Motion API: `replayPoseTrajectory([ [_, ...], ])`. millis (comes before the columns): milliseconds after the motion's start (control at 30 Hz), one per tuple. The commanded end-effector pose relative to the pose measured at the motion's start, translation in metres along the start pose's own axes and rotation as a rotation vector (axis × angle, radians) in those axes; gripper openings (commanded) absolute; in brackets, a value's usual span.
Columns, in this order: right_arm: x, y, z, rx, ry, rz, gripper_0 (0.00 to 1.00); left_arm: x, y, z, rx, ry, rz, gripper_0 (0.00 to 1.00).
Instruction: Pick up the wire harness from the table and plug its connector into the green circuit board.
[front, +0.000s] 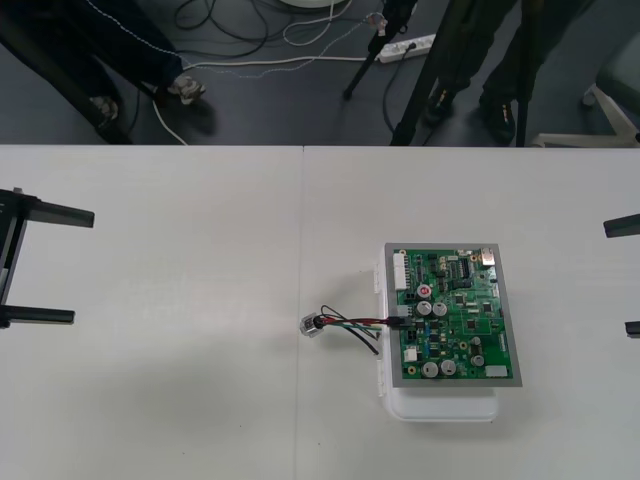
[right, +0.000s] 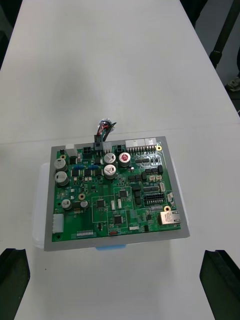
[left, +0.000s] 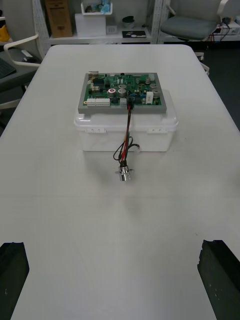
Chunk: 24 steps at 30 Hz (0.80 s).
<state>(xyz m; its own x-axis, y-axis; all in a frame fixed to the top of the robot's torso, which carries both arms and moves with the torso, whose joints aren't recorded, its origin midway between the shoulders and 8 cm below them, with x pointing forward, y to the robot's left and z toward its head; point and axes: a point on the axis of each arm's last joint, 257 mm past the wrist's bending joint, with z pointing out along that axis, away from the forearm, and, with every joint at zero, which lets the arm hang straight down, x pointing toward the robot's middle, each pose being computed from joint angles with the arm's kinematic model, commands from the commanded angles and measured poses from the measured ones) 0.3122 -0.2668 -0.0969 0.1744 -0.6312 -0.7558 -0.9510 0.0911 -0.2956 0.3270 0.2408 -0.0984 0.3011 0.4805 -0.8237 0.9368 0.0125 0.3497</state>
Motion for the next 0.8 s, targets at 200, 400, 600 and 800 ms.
replayPoseTrajectory([
  [200, 0.006, 0.004, -0.021, 0.016, 0.047, -0.013, 1.00, -0.007, -0.008, -0.020, 0.037, 0.061, -0.096, 1.00],
  [400, 0.007, 0.012, -0.007, -0.010, 0.017, -0.012, 1.00, -0.006, -0.012, -0.017, 0.046, 0.058, -0.114, 1.00],
  [600, 0.009, 0.016, -0.001, -0.017, 0.059, -0.049, 1.00, -0.007, -0.012, -0.017, 0.044, 0.056, -0.117, 1.00],
  [800, 0.013, 0.019, 0.004, -0.029, 0.086, -0.048, 1.00, -0.008, -0.013, -0.016, 0.049, 0.056, -0.121, 1.00],
])
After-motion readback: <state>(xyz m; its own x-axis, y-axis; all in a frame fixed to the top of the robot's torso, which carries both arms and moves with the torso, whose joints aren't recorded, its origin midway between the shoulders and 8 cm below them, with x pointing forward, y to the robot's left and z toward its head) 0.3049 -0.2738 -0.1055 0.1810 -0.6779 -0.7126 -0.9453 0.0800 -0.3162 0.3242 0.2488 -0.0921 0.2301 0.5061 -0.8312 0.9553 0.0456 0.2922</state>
